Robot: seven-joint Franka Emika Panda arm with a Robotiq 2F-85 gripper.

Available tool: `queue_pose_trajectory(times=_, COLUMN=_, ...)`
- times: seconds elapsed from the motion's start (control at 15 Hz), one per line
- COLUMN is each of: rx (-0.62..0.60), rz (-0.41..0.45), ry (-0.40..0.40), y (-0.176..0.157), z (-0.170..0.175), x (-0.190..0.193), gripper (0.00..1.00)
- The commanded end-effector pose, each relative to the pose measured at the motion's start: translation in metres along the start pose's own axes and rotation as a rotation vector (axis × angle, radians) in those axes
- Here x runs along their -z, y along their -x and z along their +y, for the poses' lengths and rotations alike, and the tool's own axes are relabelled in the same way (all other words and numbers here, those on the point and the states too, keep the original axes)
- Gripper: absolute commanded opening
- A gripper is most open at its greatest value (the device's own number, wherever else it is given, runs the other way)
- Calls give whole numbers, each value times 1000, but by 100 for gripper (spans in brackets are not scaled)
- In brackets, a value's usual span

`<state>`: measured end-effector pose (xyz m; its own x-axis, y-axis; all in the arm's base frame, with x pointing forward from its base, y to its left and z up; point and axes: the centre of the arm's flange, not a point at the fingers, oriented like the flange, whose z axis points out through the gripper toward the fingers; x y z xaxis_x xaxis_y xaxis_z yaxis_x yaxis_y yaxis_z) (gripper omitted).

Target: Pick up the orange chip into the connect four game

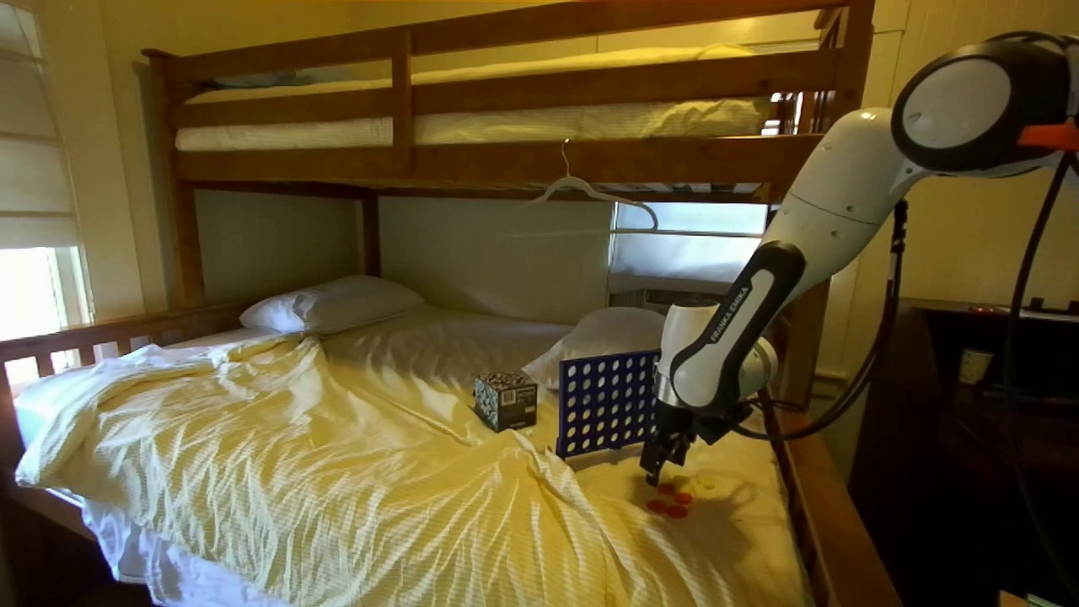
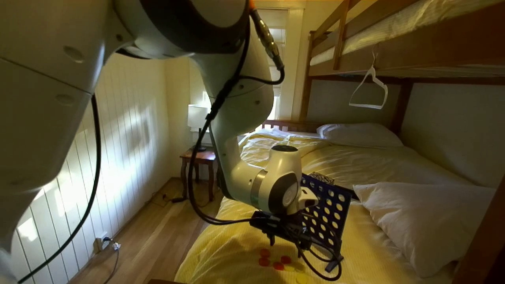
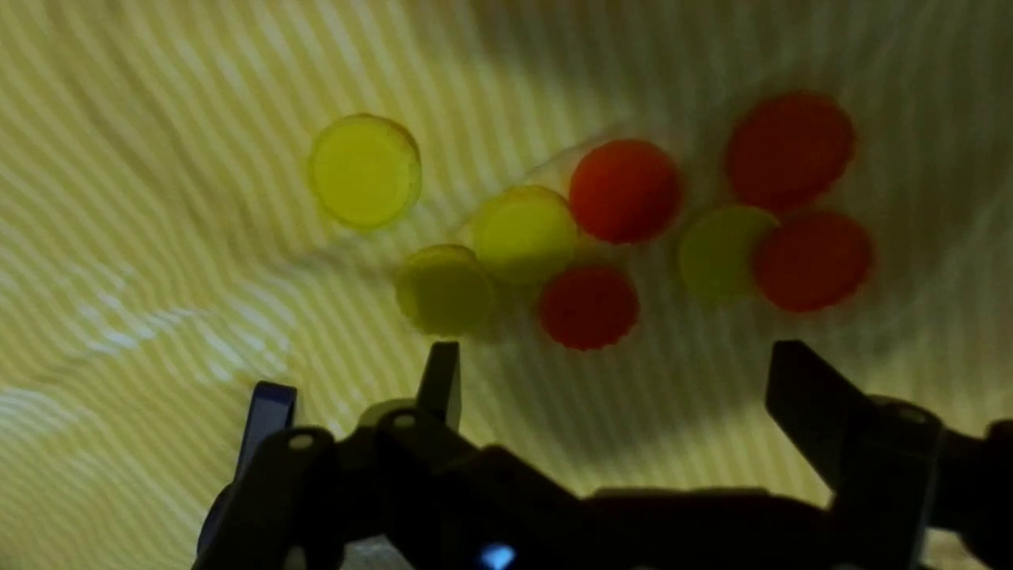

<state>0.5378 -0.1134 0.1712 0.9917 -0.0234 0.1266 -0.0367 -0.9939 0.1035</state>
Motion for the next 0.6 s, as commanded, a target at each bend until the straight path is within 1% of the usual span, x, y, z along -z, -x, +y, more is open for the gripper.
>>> queue_pose_trajectory(times=0.0, rx=15, rz=1, ry=-6, y=-17, z=5, x=-21, gripper=96)
queue_pose_trajectory(times=0.07, rx=16, rz=-1, ry=-7, y=-19, z=6, x=-24, gripper=90)
queue_pose_trajectory(times=0.13, rx=18, rz=-4, ry=-6, y=-20, z=6, x=-27, gripper=88)
queue_pose_trajectory(times=0.2, rx=21, rz=-6, ry=-7, y=-21, z=7, x=-29, gripper=82)
queue_pose_trajectory(times=0.27, rx=23, rz=-7, ry=-7, y=-22, z=7, x=-32, gripper=83)
queue_pose_trajectory(times=0.33, rx=27, rz=-10, ry=-6, y=-23, z=7, x=-34, gripper=81)
queue_pose_trajectory(times=0.47, rx=36, rz=-17, ry=-5, y=-24, z=7, x=-37, gripper=82)
queue_pose_trajectory(times=0.53, rx=46, rz=-29, ry=-12, y=-25, z=7, x=-38, gripper=90)
